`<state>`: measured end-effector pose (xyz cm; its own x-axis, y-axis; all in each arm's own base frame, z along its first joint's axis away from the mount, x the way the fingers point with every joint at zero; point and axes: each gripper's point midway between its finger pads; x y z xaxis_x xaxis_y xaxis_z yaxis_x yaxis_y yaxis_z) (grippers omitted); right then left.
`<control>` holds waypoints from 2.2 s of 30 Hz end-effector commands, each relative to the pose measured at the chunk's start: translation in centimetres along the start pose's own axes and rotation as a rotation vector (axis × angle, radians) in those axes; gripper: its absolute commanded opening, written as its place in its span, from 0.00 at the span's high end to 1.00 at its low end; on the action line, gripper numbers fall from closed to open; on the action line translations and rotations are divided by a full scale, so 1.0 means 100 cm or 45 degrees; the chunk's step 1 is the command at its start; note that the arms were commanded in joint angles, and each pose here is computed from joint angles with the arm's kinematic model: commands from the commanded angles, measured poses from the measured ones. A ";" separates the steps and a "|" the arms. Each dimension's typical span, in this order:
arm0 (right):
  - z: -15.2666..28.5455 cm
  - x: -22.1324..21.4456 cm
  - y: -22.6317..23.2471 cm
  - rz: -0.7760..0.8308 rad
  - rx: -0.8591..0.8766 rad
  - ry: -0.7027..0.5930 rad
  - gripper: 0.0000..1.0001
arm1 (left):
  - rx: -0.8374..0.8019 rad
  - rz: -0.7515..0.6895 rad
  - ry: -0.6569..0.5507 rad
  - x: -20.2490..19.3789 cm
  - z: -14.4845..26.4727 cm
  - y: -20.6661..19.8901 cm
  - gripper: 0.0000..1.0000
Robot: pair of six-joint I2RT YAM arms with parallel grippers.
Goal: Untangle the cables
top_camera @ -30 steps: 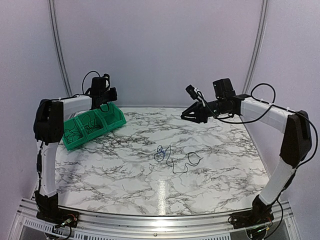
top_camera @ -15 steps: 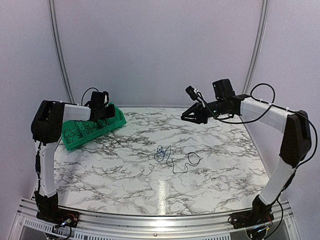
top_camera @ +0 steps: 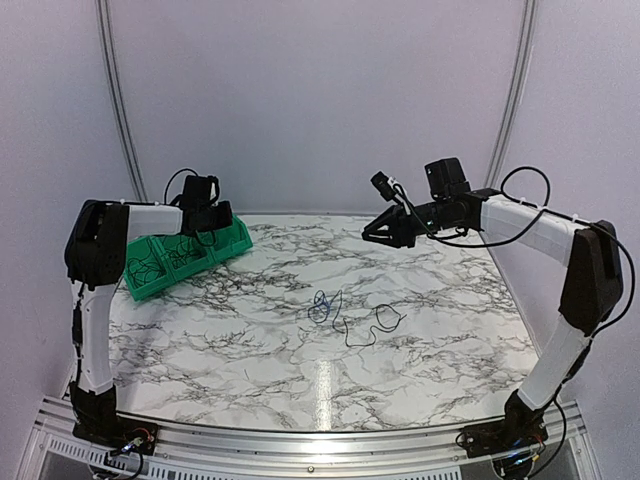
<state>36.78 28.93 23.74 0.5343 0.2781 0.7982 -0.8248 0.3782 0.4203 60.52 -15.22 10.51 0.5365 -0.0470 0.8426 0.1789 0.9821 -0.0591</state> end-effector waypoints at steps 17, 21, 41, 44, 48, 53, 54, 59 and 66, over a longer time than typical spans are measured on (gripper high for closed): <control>0.005 0.012 0.004 0.035 0.006 -0.024 0.70 | 0.102 -0.105 0.103 0.032 0.058 0.014 0.50; 0.006 0.013 0.005 0.039 0.004 -0.028 0.70 | 0.171 -0.152 0.127 0.040 0.083 0.023 0.45; -0.032 -0.032 -0.034 -0.094 -0.002 0.094 0.71 | -0.487 -0.451 0.016 -0.021 0.218 -0.204 0.47; -0.047 -0.049 -0.043 -0.148 0.003 0.153 0.72 | -0.569 -0.321 0.139 -0.065 0.214 -0.227 0.50; -0.064 -0.072 -0.055 -0.225 -0.021 0.241 0.69 | -0.500 -0.271 0.092 -0.103 0.211 -0.233 0.50; -0.054 -0.096 -0.052 -0.198 -0.055 0.388 0.67 | -0.477 -0.207 0.036 -0.122 0.224 -0.237 0.50; -0.049 -0.102 -0.047 -0.166 -0.065 0.413 0.66 | -0.468 -0.217 0.026 -0.124 0.226 -0.239 0.50; -0.021 -0.137 -0.028 -0.042 -0.130 0.550 0.64 | -0.534 -0.300 -0.008 -0.137 0.238 -0.265 0.49; -0.004 -0.177 0.007 0.123 -0.132 0.657 0.62 | -0.794 -0.425 -0.044 -0.150 0.259 -0.346 0.49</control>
<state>29.44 25.49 10.62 0.5868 0.6156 0.5259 -0.8097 0.4447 0.3829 26.30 -39.62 12.33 0.4232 -0.3337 0.8424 0.6957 0.7153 -0.0662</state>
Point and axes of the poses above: each gripper's point midway between its finger pads, its own z axis back along the fingers, its own y axis along the line the jaws close on, x = y × z, and after that the axes turned 14 degrees about -z, right-handed
